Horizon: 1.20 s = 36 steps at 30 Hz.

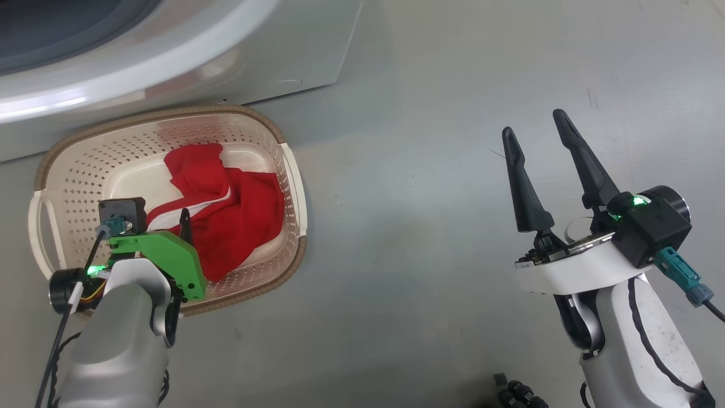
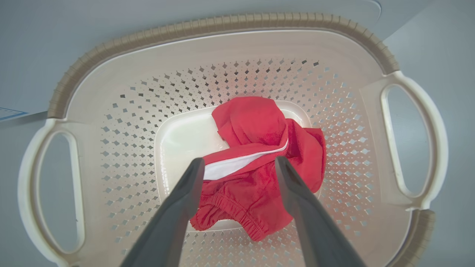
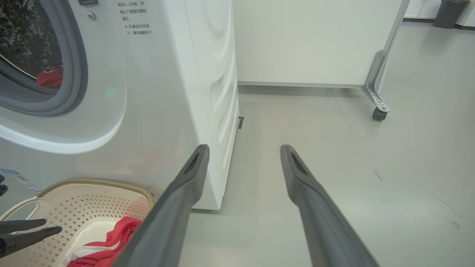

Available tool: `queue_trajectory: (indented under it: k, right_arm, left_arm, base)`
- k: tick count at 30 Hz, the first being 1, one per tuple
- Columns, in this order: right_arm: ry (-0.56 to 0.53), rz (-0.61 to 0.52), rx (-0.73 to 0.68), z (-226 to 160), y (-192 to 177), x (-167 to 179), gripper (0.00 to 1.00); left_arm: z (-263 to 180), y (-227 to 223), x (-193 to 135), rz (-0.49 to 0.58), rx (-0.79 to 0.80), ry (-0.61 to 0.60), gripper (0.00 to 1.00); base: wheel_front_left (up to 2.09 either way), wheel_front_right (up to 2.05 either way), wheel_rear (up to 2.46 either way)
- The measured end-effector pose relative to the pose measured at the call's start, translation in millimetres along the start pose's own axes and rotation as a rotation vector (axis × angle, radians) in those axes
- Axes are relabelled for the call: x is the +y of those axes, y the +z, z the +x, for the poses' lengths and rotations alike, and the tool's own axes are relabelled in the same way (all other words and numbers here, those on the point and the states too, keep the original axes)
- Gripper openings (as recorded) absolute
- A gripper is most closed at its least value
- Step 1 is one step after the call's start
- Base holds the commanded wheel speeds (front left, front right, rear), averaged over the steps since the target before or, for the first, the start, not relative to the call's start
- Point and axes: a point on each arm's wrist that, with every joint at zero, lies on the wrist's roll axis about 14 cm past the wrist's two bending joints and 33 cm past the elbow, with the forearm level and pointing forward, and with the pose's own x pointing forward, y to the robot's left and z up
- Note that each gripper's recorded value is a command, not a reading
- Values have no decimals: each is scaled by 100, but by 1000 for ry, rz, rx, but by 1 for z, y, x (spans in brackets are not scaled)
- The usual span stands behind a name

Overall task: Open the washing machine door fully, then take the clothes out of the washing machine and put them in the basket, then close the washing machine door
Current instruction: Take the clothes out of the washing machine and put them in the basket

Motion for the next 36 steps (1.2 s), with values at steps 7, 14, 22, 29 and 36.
queue_trajectory:
  k: [7, 14, 22, 29, 36]
  right_arm:
    - [6, 3, -10, 1, 4, 2, 100]
    - [18, 4, -29, 0, 12, 6, 100]
    - [28, 3, -53, -6, 24, 12, 100]
    - [38, -11, -74, -17, 36, 17, 100]
    - [61, -13, -108, -30, 51, 28, 100]
  left_arm:
    - [-7, 14, 9, -20, -84, 29, 100]
    - [-21, 44, 11, -32, -235, 29, 100]
    - [-47, 85, 11, -73, -377, 35, 100]
    - [-92, 136, 9, -87, -575, 21, 100]
    - [-145, 162, 9, -50, -731, 21, 100]
  base:
    - [0, 0, 0]
    - [0, 0, 0]
    - [0, 0, 0]
    - [0, 0, 0]
    - [0, 0, 0]
